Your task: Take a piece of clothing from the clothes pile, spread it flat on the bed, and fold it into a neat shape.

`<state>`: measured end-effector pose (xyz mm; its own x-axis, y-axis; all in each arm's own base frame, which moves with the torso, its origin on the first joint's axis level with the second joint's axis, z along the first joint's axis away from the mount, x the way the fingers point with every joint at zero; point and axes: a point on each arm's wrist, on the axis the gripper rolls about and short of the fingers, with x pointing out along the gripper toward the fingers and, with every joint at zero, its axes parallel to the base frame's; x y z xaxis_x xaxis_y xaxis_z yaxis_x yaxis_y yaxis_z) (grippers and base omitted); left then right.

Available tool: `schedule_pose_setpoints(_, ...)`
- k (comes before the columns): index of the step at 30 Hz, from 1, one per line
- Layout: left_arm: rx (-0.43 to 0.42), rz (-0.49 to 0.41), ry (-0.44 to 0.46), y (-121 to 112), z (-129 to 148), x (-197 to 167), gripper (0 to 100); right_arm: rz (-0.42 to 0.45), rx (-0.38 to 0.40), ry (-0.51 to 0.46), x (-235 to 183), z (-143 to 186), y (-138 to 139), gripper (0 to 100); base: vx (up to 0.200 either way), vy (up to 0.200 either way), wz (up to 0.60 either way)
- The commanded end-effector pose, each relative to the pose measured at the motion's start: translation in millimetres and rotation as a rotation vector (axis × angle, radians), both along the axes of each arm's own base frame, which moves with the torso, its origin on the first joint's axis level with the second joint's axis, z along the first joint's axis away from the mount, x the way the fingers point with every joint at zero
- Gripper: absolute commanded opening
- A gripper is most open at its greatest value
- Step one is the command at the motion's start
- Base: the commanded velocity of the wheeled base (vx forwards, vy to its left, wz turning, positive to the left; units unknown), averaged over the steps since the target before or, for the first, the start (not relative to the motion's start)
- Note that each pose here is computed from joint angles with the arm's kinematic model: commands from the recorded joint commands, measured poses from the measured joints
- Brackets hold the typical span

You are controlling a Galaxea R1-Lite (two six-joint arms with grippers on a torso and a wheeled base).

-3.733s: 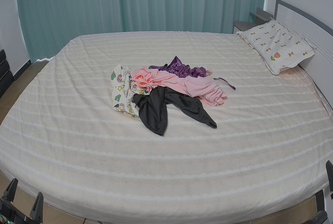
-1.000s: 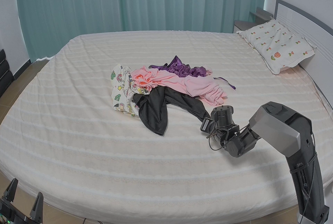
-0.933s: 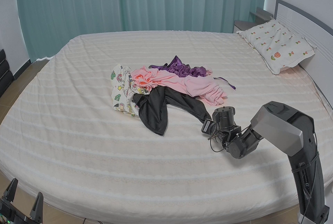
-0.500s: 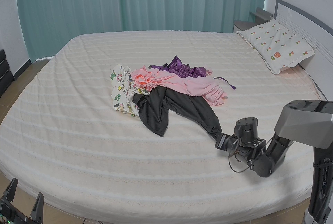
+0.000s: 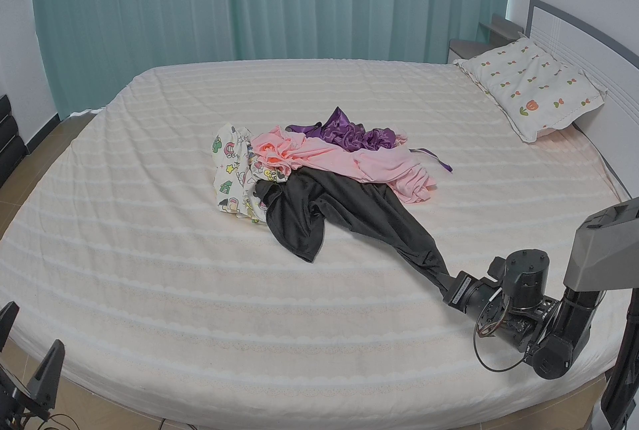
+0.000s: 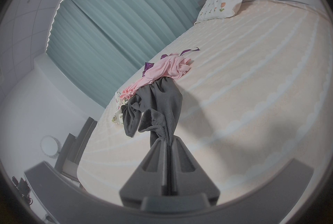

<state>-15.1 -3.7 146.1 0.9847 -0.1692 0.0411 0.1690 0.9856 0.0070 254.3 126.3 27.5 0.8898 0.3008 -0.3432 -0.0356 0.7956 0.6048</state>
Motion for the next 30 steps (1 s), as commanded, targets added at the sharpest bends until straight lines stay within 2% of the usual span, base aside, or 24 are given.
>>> schedule_pose_setpoints(1,0.047,-0.188,0.330,-5.1,12.9,62.4,100,-0.022,0.071,0.011,-12.6,4.9,-13.8,0,0.000,0.000,0.00)
schedule_pose_setpoints(4,0.051,-0.269,0.457,-11.5,5.9,82.7,100,-0.024,0.068,0.020,-13.6,3.4,-14.8,0,0.000,0.000,0.00)
schedule_pose_setpoints(9,0.068,-0.335,0.582,-22.7,-4.2,116.4,100,-0.017,0.066,0.020,-14.1,3.4,-13.6,0,0.000,0.000,0.00)
schedule_pose_setpoints(11,0.070,-0.345,0.604,-26.5,-7.7,129.1,100,-0.020,0.066,0.018,-13.5,3.6,-14.2,0,0.000,0.000,0.00)
schedule_pose_setpoints(14,0.047,-0.342,0.649,-36.7,-22.0,168.1,100,-0.022,0.066,0.019,-13.6,3.4,-14.7,0,0.000,0.000,0.00)
schedule_pose_setpoints(16,0.039,-0.346,0.656,-39.5,-24.8,173.9,100,-0.022,0.066,0.019,-13.6,3.4,-14.7,0,0.000,0.000,0.00)
schedule_pose_setpoints(17,-0.034,-0.345,0.680,-52.1,-33.5,195.0,100,-0.023,0.066,0.018,-13.5,3.8,-15.1,0,0.000,0.000,0.00)
schedule_pose_setpoints(20,-0.120,-0.308,0.712,-73.2,-41.6,221.5,100,-0.025,0.067,0.017,-12.7,3.8,-15.2,0,0.000,0.000,0.00)
schedule_pose_setpoints(21,-0.126,-0.300,0.714,-75.1,-42.5,224.4,100,-0.025,0.067,0.017,-12.7,3.8,-15.2,0,0.000,0.000,0.00)
schedule_pose_setpoints(22,-0.145,-0.243,0.729,-87.9,-48.9,241.8,100,-0.025,0.066,0.018,-12.6,3.4,-15.1,0,0.000,0.000,0.00)
schedule_pose_setpoints(25,-0.149,-0.182,0.747,-111.1,-60.9,267.4,100,-0.025,0.064,0.022,-11.8,1.7,-14.8,0,0.000,0.000,0.00)
schedule_pose_setpoints(27,-0.154,-0.171,0.751,-117.2,-64.4,274.4,100,-0.027,0.062,0.026,-11.6,0.4,-14.7,0,0.000,0.000,0.00)
schedule_pose_setpoints(28,-0.168,-0.162,0.763,-132.1,-72.8,288.7,100,-0.028,0.061,0.027,-11.4,0.0,-15.1,0,0.000,0.000,0.00)
schedule_pose_setpoints(30,-0.191,-0.155,0.766,-146.8,-80.3,304.5,100,-0.028,0.061,0.027,-11.4,0.0,-15.1,0,0.000,0.000,0.00)
